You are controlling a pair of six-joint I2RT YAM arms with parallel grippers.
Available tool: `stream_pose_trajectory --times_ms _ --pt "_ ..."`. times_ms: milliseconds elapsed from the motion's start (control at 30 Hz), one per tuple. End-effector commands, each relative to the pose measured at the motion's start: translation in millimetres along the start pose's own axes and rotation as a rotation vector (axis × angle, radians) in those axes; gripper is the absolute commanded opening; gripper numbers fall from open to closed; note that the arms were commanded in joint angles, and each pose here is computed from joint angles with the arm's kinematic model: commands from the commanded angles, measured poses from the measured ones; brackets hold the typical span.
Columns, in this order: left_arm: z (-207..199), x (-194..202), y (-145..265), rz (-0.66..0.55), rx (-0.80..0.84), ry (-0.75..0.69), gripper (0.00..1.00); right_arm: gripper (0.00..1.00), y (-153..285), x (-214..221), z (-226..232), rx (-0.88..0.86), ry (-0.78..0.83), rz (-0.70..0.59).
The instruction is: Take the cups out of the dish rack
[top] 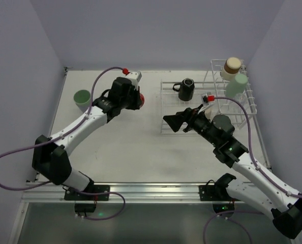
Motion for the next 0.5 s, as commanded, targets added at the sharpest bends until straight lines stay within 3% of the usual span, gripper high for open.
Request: stream_pose_trajectory --times_ms 0,233,467 --pt "15 -7 -20 0.082 -0.192 -0.137 0.0 0.99 19 -17 -2 0.095 0.118 -0.028" --pt "24 -8 -90 0.214 -0.295 -0.195 0.0 0.99 36 -7 -3 0.08 0.128 -0.001" --pt "35 0 -136 0.327 -0.361 -0.233 0.0 0.99 42 0 -6 0.083 0.136 0.006"
Point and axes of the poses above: each gripper's point midway between its finger pads, its own y axis back along the fingers, its own z axis along the line the jaws close on, x = y × z, the point moved 9 cm from there along y, back along the fingers, and after that the axes turned 10 degrees about y, right-handed, at the moved point
